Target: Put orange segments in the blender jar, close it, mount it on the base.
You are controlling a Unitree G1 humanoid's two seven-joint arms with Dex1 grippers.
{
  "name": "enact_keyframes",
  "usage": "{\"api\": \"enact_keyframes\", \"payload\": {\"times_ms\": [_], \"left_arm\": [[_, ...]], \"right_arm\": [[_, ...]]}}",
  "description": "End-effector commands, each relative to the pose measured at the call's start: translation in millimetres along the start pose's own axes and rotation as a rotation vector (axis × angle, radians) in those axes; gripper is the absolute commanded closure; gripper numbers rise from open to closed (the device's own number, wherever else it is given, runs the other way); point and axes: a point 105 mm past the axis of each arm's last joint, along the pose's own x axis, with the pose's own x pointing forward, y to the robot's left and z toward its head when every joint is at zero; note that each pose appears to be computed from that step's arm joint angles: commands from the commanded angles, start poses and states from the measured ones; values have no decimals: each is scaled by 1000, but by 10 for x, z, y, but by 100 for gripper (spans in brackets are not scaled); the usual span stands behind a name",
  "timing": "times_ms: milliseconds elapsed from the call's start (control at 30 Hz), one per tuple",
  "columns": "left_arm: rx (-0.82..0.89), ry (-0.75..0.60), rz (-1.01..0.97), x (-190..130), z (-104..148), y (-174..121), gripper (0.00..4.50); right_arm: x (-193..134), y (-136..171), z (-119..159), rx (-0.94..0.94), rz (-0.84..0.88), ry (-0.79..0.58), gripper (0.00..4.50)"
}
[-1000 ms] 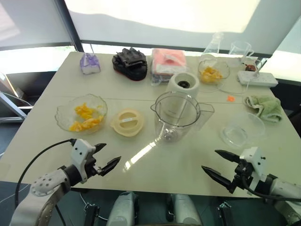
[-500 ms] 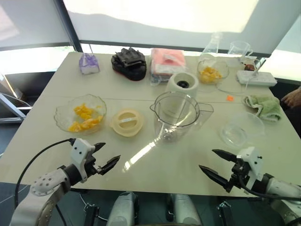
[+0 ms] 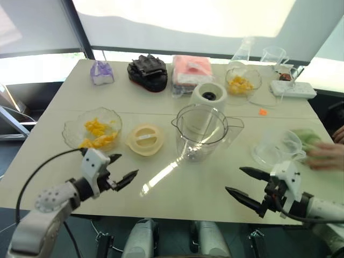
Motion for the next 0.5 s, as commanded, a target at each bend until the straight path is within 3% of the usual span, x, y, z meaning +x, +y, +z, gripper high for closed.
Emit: {"api": "enact_keyframes", "payload": {"times_ms": [33,300,500], "left_arm": [[49,-50,63,-50,299,352,9],[136,-43,147,-10,623,1044,9],[265,163,55,-36,520,1338,9]], "right_arm": [[-70,99,512,-44,41,-103,0],[-174,207,973,-120,74,-102,0],[-168,324,1360,-194,106,-174,0]]}}
